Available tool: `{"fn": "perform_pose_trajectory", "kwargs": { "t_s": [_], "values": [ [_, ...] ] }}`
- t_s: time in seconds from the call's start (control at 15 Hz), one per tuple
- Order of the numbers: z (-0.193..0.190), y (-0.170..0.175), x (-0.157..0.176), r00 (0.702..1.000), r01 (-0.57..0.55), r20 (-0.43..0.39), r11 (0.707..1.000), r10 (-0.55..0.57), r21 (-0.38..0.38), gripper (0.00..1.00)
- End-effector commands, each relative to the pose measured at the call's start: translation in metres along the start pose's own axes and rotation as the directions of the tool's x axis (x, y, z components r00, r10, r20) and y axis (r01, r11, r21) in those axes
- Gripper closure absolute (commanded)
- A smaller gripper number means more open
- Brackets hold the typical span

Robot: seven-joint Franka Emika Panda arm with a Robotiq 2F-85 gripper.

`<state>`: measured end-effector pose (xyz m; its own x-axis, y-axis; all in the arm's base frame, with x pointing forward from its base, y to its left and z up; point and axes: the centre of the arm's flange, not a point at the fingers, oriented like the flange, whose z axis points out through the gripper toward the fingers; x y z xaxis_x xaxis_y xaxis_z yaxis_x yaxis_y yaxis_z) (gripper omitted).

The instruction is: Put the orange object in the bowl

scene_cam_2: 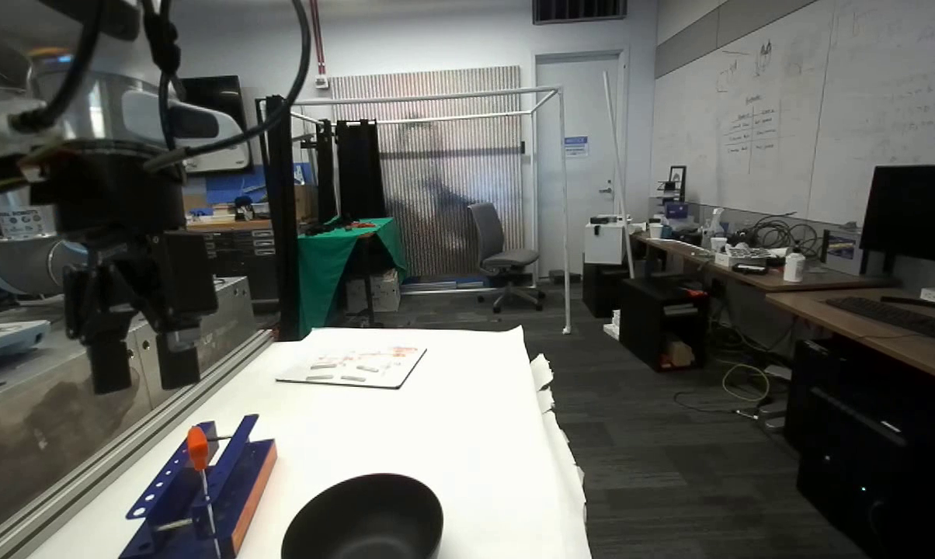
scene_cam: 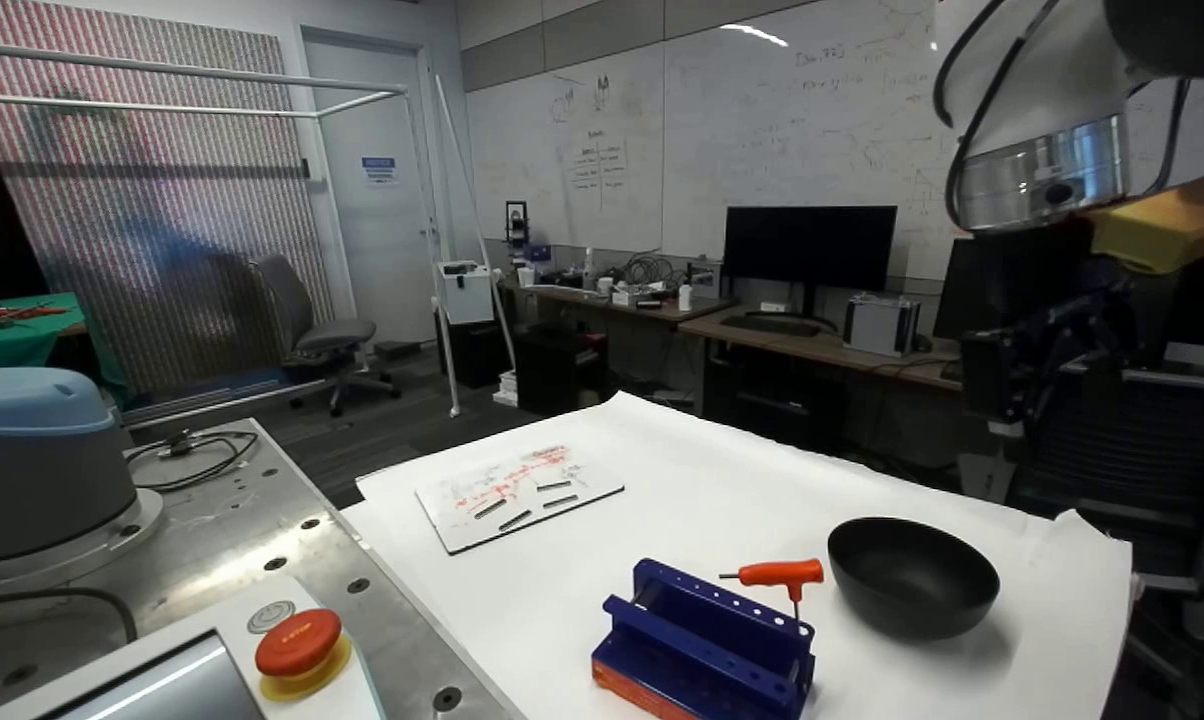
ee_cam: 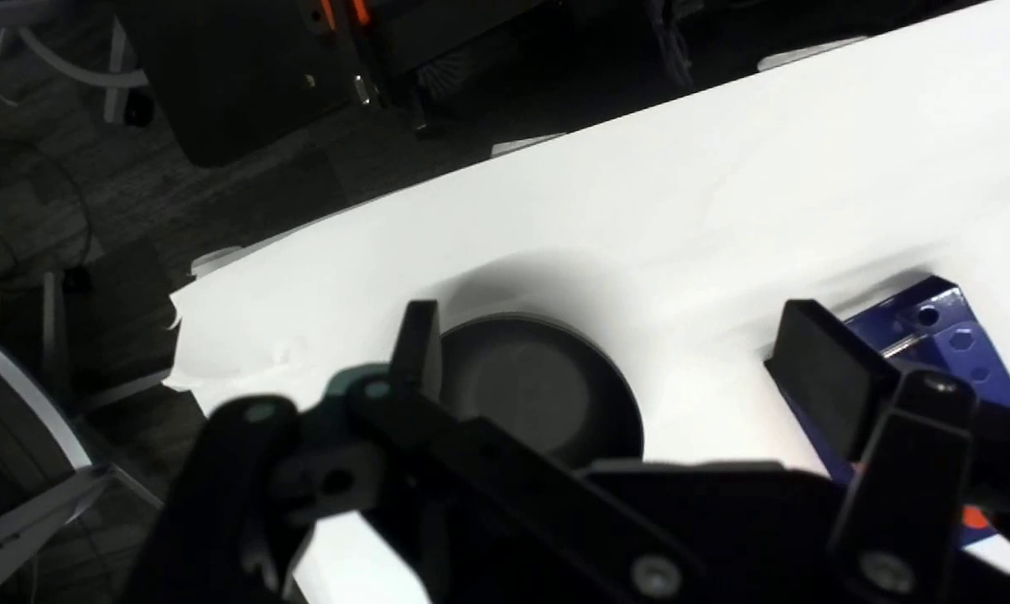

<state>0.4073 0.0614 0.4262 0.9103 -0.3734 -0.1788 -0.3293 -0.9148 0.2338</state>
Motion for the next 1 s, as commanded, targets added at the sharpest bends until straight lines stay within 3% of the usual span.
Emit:
{"fn": "perform_pose_trajectory", "kwargs": {
  "t_s": [0.0,0.2,0.4,0.6,0.93],
  "values": [
    [-0.004,-0.05,0.024,0.984,0.176,-0.015,0.98,-0.178,-0.093,0.0],
    [0.011,-0.095,0.033,0.943,0.324,-0.041,0.937,-0.332,-0.13,0.0],
    [0.023,-0.137,0.045,0.876,0.47,-0.048,0.872,-0.48,-0.14,0.0],
    [0.032,-0.17,0.062,0.788,0.607,-0.043,0.786,-0.614,-0.116,0.0],
    [0.05,-0.195,0.088,0.613,0.787,0.009,0.61,-0.79,-0.091,0.0]
  ]
}}
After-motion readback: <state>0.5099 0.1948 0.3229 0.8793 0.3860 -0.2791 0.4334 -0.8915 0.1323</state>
